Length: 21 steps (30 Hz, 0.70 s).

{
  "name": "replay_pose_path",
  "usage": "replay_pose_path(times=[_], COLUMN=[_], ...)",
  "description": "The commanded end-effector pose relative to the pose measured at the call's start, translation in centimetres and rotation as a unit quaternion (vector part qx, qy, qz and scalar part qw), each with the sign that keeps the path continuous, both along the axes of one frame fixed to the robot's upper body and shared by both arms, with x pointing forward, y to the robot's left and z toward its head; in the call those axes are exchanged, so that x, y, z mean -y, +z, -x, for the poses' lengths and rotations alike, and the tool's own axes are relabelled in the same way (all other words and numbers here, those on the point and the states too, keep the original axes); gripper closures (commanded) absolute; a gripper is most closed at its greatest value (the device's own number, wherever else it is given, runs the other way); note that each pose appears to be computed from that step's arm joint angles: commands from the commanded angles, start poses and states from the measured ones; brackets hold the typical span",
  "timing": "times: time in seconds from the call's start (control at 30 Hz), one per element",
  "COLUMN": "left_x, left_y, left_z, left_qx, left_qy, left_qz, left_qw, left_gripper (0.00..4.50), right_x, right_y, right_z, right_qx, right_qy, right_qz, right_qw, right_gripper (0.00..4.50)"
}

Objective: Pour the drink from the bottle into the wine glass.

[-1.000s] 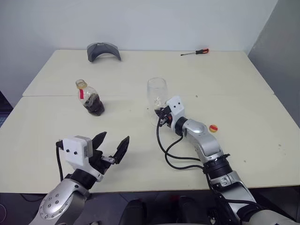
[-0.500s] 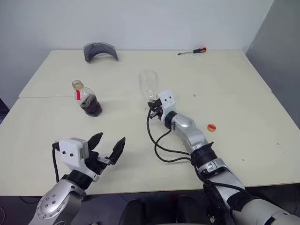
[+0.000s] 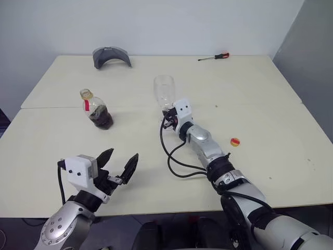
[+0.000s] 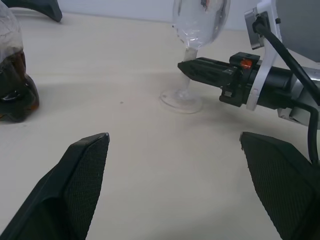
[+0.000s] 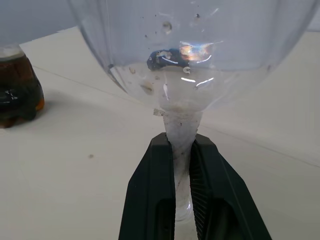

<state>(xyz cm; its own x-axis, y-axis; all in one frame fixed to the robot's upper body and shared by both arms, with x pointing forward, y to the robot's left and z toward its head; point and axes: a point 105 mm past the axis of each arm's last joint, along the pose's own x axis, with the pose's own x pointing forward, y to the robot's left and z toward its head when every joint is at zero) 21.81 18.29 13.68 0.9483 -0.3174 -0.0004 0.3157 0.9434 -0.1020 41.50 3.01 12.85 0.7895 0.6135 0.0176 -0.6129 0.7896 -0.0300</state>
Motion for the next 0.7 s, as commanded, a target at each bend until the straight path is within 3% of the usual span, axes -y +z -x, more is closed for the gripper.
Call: replay_pose_path(times=[0.03,0.7], left_x=[-0.2,-0.1], left_y=[0.1,0.8], left_z=[0.0,-0.2], left_qx=[0.011,0.019], left_qy=[0.001,-0.004], left_qz=[-0.003,-0.005], left_qw=[1.0,1.0], left_gripper=[0.0,0.0], right_x=[-0.8,0.0], right_y=[1.1,-0.4], right_z=[0.2,0.4], right_qx=[0.02,0.008], right_qy=[0.008,0.007], right_qz=[-0.011,0.012], right_qw=[1.0,1.0], right_gripper=[4.36,4.36])
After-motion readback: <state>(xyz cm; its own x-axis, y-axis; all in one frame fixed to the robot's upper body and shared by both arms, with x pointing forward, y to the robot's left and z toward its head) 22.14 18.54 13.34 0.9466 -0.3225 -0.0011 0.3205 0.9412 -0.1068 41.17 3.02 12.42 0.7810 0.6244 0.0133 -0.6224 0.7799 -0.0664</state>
